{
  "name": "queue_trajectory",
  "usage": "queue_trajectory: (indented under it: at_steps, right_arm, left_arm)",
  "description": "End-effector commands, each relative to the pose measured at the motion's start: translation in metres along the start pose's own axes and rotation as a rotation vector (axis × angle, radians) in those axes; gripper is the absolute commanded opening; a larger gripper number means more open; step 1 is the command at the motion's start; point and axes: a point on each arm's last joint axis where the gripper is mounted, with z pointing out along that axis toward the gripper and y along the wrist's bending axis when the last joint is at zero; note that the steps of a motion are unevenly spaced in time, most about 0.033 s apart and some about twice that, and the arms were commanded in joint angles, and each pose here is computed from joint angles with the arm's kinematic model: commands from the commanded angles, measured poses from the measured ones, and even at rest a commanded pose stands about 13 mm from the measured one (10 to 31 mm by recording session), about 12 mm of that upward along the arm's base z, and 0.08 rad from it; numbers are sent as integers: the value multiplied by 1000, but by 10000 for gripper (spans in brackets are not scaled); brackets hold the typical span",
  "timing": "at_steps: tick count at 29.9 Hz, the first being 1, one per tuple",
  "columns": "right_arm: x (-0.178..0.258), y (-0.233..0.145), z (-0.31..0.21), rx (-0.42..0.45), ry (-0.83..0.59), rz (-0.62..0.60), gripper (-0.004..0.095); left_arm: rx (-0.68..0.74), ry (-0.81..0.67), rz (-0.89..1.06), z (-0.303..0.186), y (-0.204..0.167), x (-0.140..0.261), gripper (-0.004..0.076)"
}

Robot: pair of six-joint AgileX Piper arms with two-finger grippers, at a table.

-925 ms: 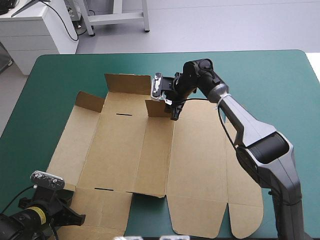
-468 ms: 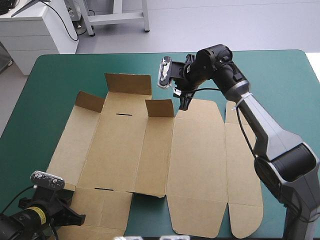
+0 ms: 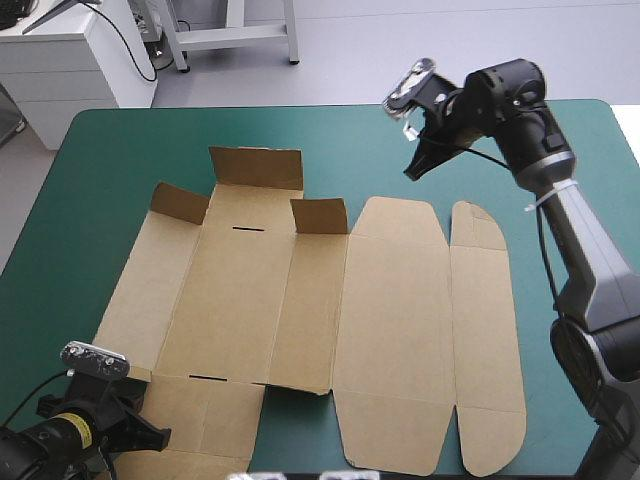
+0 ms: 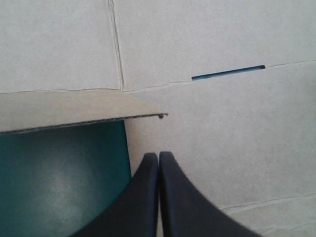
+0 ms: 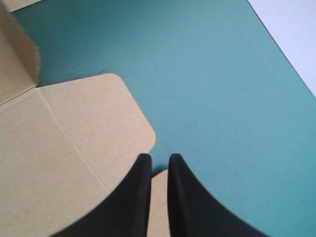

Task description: Fold the box

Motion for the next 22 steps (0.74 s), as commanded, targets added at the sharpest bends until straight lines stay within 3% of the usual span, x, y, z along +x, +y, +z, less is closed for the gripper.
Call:
queue_trajectory:
  at_steps: [1,7,13,18,22]
  right_arm:
    - [16,-32,-42,107,-58,223,-19]
    - [53,-55,-54,107,-34,378,-19]
    - [91,-53,-63,103,39,438,-19]
    - [112,-36,-67,75,74,460,-19]
    - [121,-19,-71,39,24,470,-19]
  left_arm:
    - [7,-55,-11,-5,-1,-8,-8]
    - [7,-55,-11,-5,-1,-8,-8]
    - [7,-77,-9,-8,0,-11,-8]
    - [3,-218,20,-27,1,-30,-8]
    - [-55,-345,43,-52,8,-47,-8]
